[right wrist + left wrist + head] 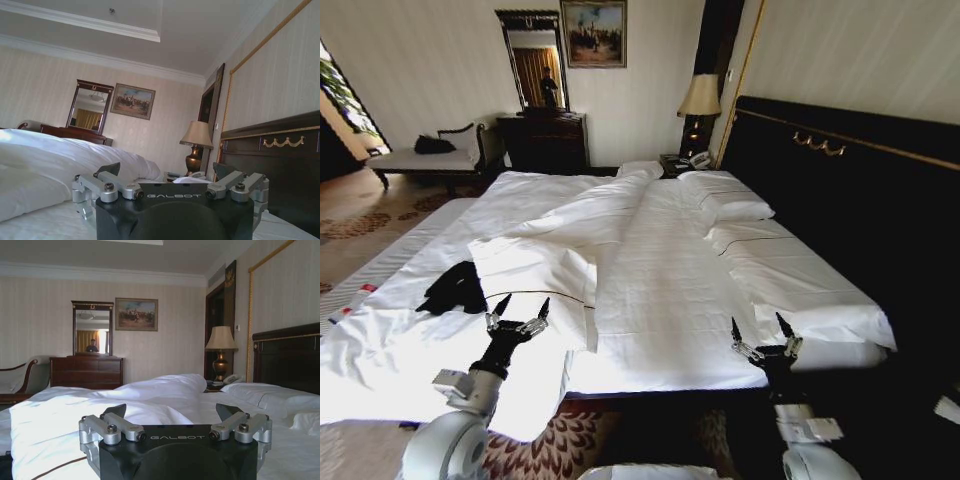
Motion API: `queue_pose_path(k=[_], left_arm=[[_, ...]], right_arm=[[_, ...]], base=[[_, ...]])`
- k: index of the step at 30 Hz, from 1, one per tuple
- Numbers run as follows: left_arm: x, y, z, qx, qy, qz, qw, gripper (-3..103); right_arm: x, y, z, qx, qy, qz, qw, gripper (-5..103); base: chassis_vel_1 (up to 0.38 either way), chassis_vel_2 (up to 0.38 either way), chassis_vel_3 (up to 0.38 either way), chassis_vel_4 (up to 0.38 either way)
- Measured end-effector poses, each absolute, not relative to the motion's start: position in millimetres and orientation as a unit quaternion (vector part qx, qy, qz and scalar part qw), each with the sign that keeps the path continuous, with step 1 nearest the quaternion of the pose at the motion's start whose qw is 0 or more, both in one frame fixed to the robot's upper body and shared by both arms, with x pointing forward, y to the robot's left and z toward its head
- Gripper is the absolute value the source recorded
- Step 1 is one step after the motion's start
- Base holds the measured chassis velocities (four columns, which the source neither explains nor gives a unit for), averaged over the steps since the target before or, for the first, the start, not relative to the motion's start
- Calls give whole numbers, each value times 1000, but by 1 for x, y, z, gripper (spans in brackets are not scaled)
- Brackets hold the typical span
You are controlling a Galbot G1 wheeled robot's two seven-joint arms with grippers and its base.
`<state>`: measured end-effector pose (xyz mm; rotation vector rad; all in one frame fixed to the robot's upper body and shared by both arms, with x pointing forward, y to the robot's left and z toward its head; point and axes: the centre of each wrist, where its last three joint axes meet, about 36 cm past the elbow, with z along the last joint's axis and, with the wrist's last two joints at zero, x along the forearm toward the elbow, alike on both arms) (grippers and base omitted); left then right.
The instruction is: Fold the clothes on the bed.
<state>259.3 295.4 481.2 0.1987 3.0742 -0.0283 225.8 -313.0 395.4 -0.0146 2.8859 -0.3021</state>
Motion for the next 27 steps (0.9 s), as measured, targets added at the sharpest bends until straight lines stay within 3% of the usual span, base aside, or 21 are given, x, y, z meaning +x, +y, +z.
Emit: queue_pose_path(k=[27], left_arm=[[253,293,479,56,998,-5,31,100]], right_arm=[[228,-313,392,-3,988,-100,120,100]], base=[[88,86,-87,-86]])
